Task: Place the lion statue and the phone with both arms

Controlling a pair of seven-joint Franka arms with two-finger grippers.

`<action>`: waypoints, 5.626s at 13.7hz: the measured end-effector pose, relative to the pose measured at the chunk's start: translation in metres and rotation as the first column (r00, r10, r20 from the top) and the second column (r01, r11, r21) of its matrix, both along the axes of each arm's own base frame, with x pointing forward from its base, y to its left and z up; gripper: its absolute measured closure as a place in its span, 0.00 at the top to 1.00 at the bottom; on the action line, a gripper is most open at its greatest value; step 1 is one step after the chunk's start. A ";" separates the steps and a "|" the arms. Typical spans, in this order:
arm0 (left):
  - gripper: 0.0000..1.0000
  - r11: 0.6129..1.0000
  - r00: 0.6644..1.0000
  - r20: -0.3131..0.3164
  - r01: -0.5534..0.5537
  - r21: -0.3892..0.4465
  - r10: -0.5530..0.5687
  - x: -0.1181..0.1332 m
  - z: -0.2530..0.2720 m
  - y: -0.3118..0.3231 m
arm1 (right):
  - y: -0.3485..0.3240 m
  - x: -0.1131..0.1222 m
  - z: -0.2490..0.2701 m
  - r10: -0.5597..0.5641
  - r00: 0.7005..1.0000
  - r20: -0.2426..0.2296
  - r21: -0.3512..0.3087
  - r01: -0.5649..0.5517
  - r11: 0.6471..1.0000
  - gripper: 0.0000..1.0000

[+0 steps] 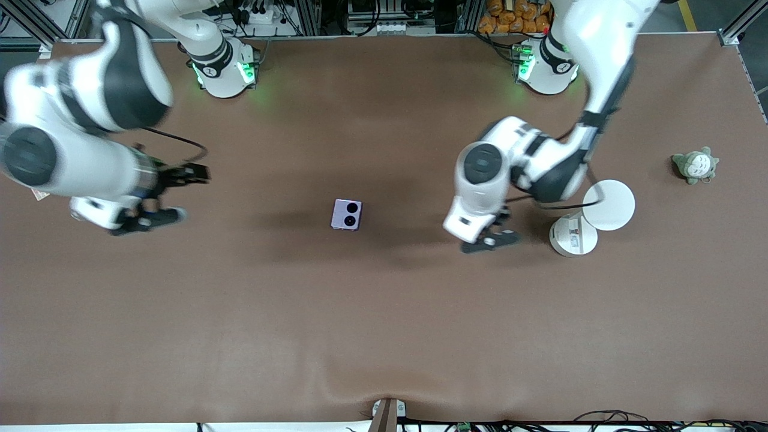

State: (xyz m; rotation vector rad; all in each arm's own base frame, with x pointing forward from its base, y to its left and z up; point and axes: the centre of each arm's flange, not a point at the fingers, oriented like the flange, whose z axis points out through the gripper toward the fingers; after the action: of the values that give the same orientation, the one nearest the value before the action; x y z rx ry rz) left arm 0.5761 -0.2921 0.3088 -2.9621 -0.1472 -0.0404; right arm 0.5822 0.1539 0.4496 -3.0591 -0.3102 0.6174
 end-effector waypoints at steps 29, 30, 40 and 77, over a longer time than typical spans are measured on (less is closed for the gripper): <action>0.37 0.965 0.971 0.041 0.237 -0.113 -0.233 -0.019 -0.100 0.139 | 0.217 -0.038 -0.263 -0.298 0.940 0.164 0.092 0.287 0.954 1.00; 0.37 0.965 0.971 0.042 0.238 -0.112 -0.235 -0.019 -0.100 0.139 | 0.218 -0.039 -0.264 -0.299 0.939 0.170 0.095 0.287 0.953 1.00; 0.62 0.963 0.971 0.054 0.240 -0.125 -0.235 -0.018 -0.103 0.138 | 0.230 -0.048 -0.270 -0.312 0.934 0.173 0.113 0.296 0.948 1.00; 1.00 0.982 0.998 -0.035 0.045 -0.186 -0.052 -0.047 0.370 0.238 | -0.260 -0.017 -0.269 -0.224 0.960 0.170 -0.046 0.235 0.971 0.84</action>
State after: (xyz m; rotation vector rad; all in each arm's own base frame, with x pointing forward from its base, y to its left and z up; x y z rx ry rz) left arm 0.5294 -0.0542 0.6789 -3.1493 -0.0767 0.0279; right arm 0.5648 -0.1064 0.1802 -3.1481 0.0684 0.3730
